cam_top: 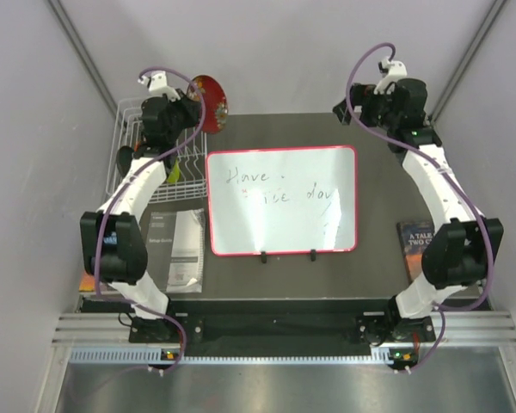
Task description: Unload the plates from the dish rack
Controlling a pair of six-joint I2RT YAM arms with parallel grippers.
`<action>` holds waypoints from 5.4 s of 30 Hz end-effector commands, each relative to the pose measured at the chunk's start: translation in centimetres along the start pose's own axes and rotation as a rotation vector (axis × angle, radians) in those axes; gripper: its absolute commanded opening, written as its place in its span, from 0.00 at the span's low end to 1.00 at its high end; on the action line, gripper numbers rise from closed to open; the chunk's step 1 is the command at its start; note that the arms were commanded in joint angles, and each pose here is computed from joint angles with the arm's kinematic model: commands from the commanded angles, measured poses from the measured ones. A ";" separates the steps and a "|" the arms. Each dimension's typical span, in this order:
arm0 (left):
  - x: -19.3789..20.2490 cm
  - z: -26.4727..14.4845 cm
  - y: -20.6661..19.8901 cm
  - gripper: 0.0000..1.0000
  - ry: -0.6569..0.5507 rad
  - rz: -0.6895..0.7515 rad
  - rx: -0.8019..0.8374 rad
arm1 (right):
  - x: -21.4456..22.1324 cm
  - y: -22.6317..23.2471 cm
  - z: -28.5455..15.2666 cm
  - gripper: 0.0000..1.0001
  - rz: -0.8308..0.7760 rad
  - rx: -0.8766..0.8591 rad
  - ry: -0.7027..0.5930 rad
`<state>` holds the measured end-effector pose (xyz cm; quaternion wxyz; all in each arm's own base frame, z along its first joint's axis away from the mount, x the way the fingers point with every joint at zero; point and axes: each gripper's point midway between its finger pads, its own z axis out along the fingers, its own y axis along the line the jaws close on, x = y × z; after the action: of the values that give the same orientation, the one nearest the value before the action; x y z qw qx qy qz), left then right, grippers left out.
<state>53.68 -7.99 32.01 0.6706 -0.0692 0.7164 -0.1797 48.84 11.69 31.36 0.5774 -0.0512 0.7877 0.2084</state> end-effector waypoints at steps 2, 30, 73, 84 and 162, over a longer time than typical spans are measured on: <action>-4.7 1.4 -6.8 0.00 -0.137 -0.169 0.325 | -2.8 4.8 1.5 1.00 0.029 -0.271 -0.032; 2.4 4.8 -21.6 0.00 0.053 -0.368 0.819 | -1.9 10.0 7.6 0.95 0.198 -0.720 -0.008; 2.9 4.8 -20.5 0.93 0.063 -0.351 0.853 | -1.5 4.7 9.6 0.00 0.264 -0.578 -0.091; -1.8 5.0 -9.8 0.99 -0.022 -0.261 0.585 | -4.5 -9.5 5.0 0.00 0.389 -0.233 -0.217; 5.9 -5.7 16.0 0.96 0.102 0.154 -0.554 | 16.0 -24.6 -9.0 0.66 0.483 0.629 0.225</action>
<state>50.31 3.09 20.24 0.5904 -0.1482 0.7916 0.0533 43.68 -11.45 11.65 0.4039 0.3008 0.8604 0.0776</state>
